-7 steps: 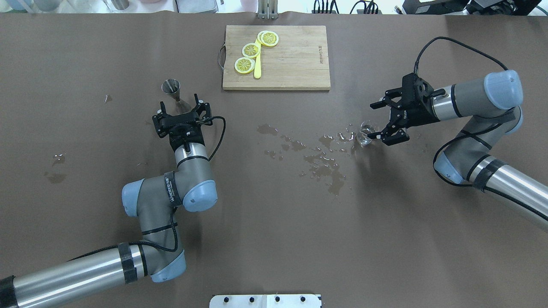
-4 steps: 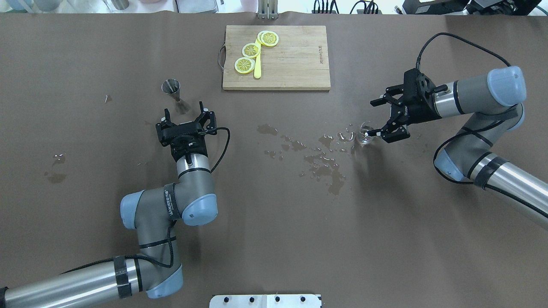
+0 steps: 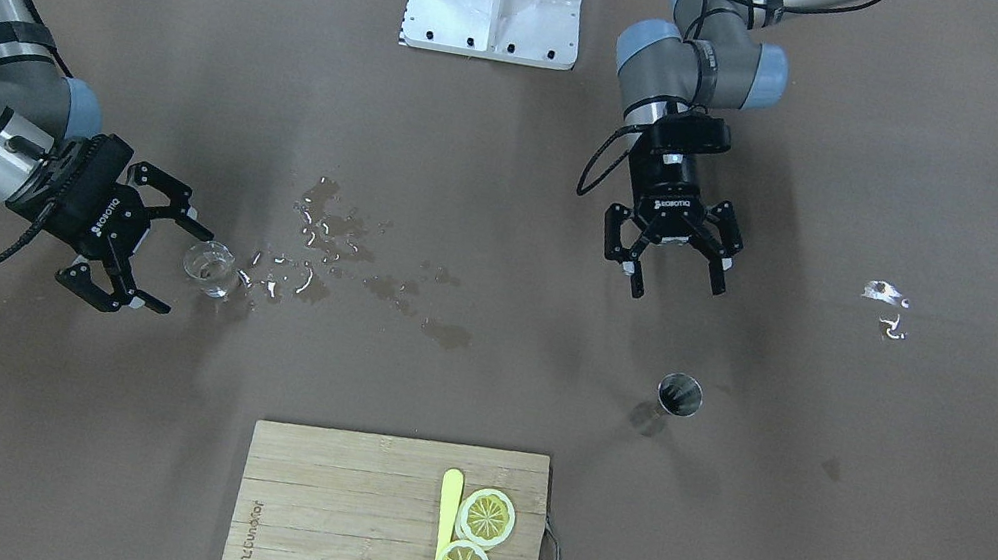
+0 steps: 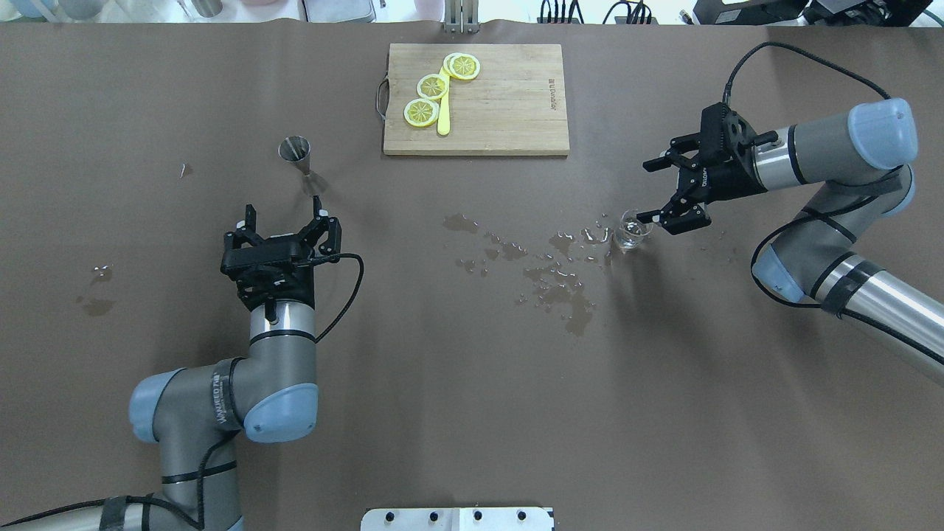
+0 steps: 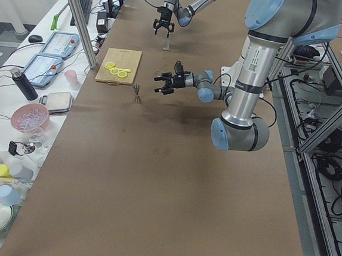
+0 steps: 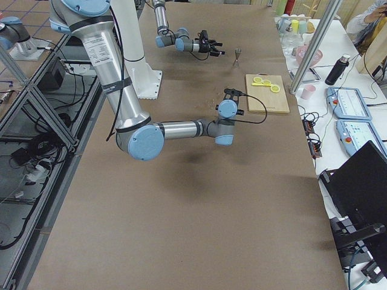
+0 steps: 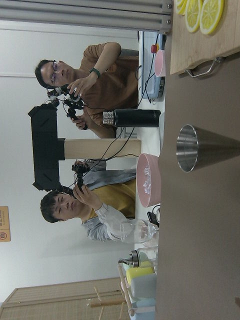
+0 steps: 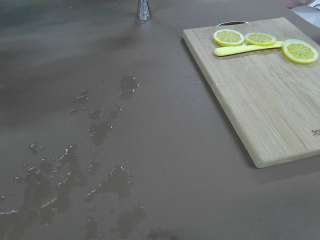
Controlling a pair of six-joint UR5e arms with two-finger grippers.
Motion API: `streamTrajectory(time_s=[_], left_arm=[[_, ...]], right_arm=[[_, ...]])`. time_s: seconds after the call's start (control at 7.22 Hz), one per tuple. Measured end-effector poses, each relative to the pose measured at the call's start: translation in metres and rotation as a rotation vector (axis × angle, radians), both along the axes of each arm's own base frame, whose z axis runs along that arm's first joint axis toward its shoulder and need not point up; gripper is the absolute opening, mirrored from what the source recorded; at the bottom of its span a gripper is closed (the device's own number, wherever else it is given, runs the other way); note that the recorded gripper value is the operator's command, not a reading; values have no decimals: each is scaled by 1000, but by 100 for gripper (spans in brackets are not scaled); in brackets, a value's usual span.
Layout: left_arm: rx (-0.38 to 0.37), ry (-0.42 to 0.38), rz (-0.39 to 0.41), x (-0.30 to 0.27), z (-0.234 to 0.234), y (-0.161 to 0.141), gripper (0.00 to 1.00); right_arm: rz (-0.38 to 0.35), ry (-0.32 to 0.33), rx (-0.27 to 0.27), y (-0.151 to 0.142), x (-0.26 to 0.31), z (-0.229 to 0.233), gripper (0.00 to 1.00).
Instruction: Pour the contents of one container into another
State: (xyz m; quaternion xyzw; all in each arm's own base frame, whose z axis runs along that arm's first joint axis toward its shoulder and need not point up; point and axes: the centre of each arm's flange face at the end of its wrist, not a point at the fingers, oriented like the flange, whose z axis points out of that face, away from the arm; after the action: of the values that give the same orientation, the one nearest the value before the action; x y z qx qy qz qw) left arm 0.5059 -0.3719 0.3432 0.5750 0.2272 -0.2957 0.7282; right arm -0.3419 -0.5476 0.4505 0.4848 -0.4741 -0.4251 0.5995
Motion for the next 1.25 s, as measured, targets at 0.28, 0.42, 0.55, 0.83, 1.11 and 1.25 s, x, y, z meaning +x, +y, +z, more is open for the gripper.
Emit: streamTrajectory(time_s=[0.28, 0.42, 0.55, 0.83, 1.11, 1.25], left_arm=[[-13, -72, 89, -55, -25, 14, 99], [-27, -144, 165, -79, -39, 14, 99], [-38, -221, 273, -99, -50, 8, 99], [-33, -371, 555, -144, -46, -30, 99], [-71, -448, 790, -180, -15, -65, 99], [-123, -432, 901, -198, 11, -77, 99]], right_arm=[[37, 59, -74, -17, 15, -10, 100], [57, 100, -127, -27, 23, -13, 100], [81, 145, -189, -38, 34, -16, 100], [151, 238, -321, -60, 59, -11, 100], [222, 340, -456, -78, 79, 6, 100], [259, 392, -537, -87, 95, 17, 100]])
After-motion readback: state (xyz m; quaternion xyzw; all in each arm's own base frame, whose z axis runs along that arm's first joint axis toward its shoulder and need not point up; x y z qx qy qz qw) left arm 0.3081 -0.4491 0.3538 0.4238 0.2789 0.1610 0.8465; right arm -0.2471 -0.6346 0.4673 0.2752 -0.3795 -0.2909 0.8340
